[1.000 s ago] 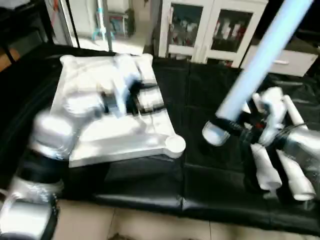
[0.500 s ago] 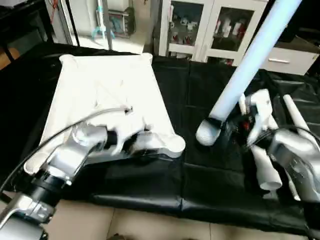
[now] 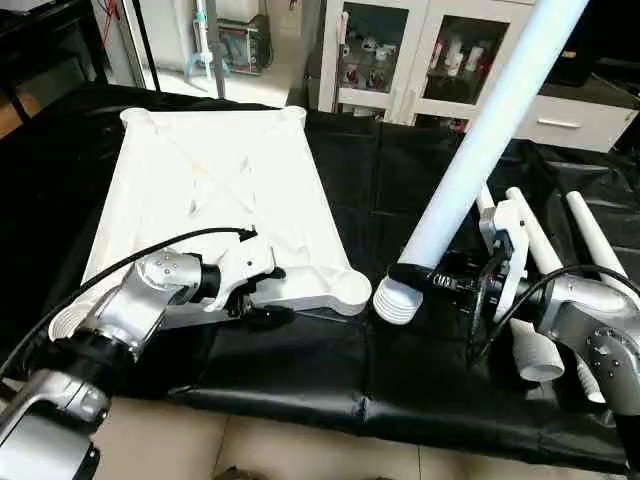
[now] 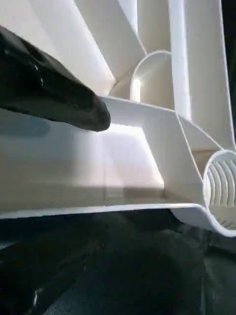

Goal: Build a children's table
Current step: Insert table leg to table base

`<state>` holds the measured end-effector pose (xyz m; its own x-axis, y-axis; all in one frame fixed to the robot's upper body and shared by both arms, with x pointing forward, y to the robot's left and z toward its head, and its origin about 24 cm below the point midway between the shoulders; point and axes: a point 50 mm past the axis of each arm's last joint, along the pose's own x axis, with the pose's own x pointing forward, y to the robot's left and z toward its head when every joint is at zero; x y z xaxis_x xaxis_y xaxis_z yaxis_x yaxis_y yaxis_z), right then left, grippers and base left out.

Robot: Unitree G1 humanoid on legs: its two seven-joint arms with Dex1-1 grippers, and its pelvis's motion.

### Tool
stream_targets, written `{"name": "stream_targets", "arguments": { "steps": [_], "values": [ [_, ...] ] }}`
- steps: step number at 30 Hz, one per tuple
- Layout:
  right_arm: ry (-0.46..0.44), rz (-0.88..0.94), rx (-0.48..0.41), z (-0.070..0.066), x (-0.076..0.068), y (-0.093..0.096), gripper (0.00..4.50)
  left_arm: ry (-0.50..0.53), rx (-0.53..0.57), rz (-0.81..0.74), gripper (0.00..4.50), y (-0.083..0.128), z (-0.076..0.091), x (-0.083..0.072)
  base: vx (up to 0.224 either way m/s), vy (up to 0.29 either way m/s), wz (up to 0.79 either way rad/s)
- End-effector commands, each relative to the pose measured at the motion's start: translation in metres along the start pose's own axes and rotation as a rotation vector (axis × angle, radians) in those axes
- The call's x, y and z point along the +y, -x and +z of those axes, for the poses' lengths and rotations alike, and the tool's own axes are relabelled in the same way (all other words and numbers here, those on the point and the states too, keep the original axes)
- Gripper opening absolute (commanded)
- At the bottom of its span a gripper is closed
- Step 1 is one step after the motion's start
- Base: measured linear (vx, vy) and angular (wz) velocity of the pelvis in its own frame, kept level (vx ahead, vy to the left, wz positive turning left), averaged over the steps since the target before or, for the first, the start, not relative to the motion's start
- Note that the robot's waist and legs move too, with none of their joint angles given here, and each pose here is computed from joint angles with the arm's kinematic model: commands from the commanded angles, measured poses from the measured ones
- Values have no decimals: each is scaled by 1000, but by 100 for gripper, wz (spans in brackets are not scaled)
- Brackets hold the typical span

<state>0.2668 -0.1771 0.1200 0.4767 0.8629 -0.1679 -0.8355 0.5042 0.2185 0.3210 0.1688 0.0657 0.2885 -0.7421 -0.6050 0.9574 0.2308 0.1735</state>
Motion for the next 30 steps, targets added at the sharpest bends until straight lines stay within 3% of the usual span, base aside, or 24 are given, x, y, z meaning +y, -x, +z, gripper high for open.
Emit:
{"name": "stream_targets", "arguments": {
  "steps": [1, 9, 10, 14, 16, 20, 22, 30],
  "values": [
    [29, 9, -5, 6, 2, 4, 186, 9, 23, -35, 297, 0, -3, -1, 0, 0, 0],
    [40, -12, -7, 9, -3, 5, 186, 10, 25, -76, 245, -2, -4, -2, 0, 0, 0],
    [40, -11, -7, 9, -3, 5, 186, 10, 26, -80, 216, -3, -4, -3, 0, 0, 0],
    [41, -8, -7, 10, -3, 4, 186, 0, 52, -89, 200, -6, -5, -3, 0, 0, 0],
    [44, -5, -8, 11, -4, 3, 186, -11, 77, -97, 162, -5, -6, -2, 0, 0, 0],
    [45, -11, -18, 13, -7, 0, 186, -28, 117, -115, 148, -5, -9, -4, 0, 0, 0],
    [48, -21, -23, 14, -9, -3, 186, -32, 130, -127, 120, -6, -11, -6, 0, 0, 0],
    [39, -34, -38, 16, -14, -8, 186, -32, 93, -151, 70, -13, -9, -14, 0, 0, 0]
  ]
}}
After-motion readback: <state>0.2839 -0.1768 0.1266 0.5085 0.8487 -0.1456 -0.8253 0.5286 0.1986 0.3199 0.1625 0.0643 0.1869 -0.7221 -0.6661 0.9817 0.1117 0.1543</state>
